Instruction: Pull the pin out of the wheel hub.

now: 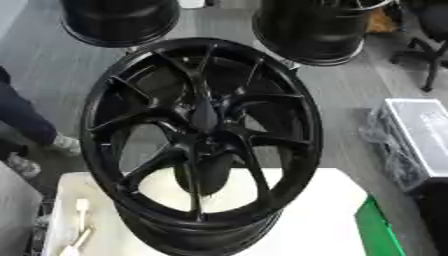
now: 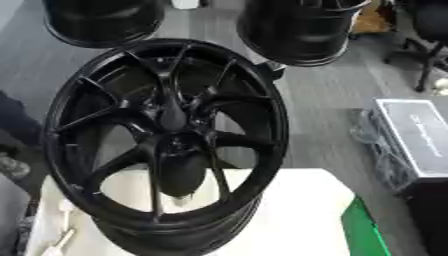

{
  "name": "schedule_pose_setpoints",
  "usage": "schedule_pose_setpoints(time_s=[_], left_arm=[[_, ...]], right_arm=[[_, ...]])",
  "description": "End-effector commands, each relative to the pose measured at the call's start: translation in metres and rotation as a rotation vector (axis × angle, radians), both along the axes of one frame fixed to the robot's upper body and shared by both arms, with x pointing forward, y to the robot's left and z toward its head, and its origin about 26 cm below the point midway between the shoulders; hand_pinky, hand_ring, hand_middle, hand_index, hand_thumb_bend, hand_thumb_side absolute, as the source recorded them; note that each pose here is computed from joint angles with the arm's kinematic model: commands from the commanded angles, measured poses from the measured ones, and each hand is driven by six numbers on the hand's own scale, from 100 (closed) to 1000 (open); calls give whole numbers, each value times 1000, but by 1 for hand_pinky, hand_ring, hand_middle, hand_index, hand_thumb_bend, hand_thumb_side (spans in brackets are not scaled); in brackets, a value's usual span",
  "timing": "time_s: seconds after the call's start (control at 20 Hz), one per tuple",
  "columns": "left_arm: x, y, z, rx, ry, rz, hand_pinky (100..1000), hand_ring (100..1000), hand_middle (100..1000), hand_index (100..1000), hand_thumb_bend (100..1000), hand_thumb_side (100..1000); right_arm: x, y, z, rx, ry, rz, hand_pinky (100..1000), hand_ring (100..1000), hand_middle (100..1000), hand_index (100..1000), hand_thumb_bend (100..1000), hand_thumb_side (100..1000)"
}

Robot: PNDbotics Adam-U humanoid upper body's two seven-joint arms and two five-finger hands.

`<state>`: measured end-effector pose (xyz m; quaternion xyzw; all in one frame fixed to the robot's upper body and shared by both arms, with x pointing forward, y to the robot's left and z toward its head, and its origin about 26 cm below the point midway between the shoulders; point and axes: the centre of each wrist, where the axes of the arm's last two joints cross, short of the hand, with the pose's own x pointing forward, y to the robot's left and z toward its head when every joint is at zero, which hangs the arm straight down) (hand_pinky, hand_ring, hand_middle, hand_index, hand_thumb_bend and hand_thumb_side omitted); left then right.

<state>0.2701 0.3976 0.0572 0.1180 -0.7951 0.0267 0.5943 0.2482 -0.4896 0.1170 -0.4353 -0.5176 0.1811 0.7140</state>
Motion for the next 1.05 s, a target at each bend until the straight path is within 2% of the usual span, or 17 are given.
schedule_pose_setpoints(time_s=[0.05, 0.2, 0.4, 0.6, 0.65, 0.7, 1.05], left_arm=[[0, 3, 9, 15, -27, 6, 499, 501, 514, 634, 802, 518], [-1, 3, 7, 9, -27, 7, 499, 502, 514, 634, 800, 518], [-2, 3, 5, 3, -24, 12, 498, 502, 514, 634, 799, 518], [-2, 3, 5, 0, -26, 11, 499, 502, 514, 634, 799, 518], [-2, 3, 5, -2, -26, 11, 498, 502, 514, 634, 799, 518], [-2, 3, 5, -3, -26, 11, 498, 502, 514, 634, 799, 518], [0, 2, 5, 0, -24, 8, 498, 503, 514, 635, 799, 518]], right_arm=[[-15, -9, -40, 114, 4, -160, 380, 394, 797, 902, 100, 862], [-24, -4, -72, 210, -32, -284, 365, 383, 775, 886, 100, 862], [-24, 11, -90, 249, -78, -354, 337, 354, 725, 852, 100, 786], [-19, 27, -89, 252, -130, -348, 321, 338, 683, 829, 100, 728], [-17, 31, -87, 252, -143, -342, 321, 338, 675, 824, 100, 679], [-16, 36, -86, 253, -159, -333, 321, 337, 671, 820, 100, 709], [-7, 67, -70, 300, -307, -265, 360, 369, 629, 791, 100, 674]])
